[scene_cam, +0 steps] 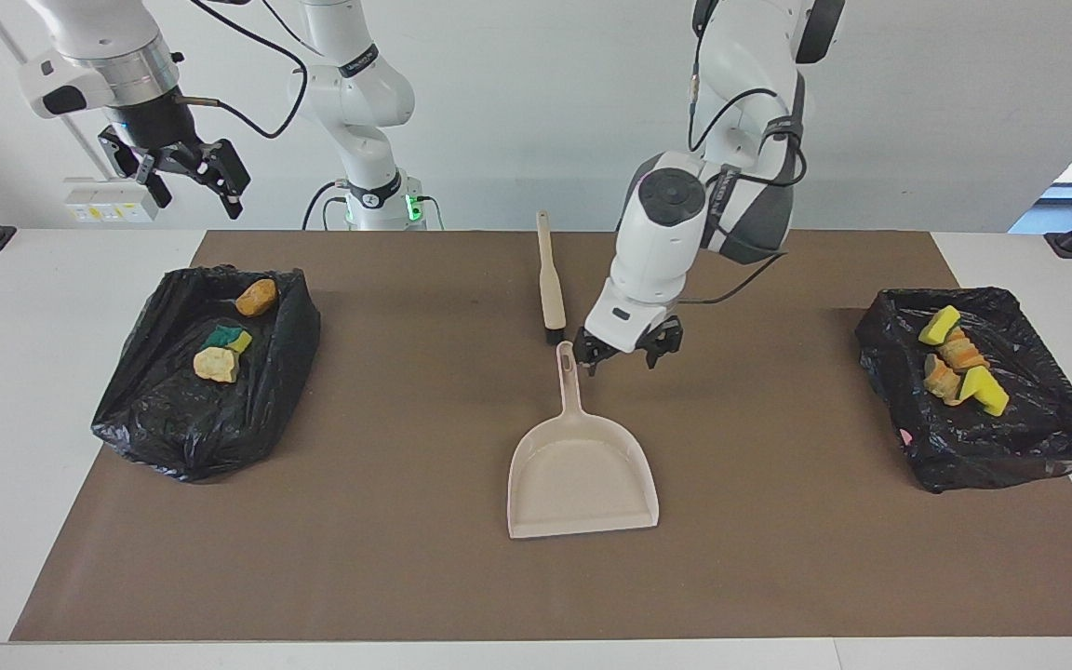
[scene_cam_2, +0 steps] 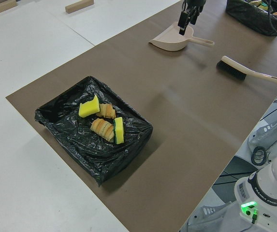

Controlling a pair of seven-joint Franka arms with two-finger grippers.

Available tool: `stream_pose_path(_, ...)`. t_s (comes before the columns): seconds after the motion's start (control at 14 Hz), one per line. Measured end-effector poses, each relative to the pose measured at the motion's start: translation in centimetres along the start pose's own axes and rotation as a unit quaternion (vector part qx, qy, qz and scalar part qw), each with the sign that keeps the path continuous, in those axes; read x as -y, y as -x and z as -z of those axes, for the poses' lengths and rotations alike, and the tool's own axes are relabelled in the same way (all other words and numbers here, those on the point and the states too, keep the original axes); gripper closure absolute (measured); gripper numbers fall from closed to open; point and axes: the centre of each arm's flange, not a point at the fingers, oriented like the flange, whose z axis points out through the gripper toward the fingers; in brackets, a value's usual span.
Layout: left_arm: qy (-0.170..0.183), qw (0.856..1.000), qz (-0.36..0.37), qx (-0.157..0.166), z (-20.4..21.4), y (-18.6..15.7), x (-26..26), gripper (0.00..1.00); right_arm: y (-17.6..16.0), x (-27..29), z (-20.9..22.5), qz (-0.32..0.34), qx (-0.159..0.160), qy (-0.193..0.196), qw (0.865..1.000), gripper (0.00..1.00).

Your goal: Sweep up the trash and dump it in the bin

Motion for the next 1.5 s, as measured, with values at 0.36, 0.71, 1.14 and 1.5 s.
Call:
stream_pose_path(0.36,-0.024,0.999,-0.025,-0.020,4.9,2.7,4.8,0.00,0.4,3.3,0.2,0.032,-0.001,-0.001,0.999,0.00)
stream_pose_path(0.71,-0.024,0.996,-0.070,-0.042,12.0,2.6,9.7,0.00,0.5,3.6,0.2,0.036,-0.002,-0.003,0.999,0.00)
stream_pose_path(1.14,-0.033,0.993,-0.112,-0.030,17.1,0.8,16.3,0.00,0.5,3.5,0.2,0.038,-0.002,-0.006,0.999,0.00)
stream_pose_path(1.5,-0.033,0.992,-0.119,0.004,17.0,1.4,15.8,0.00,0.6,3.8,0.4,0.040,-0.003,-0.006,0.999,0.00)
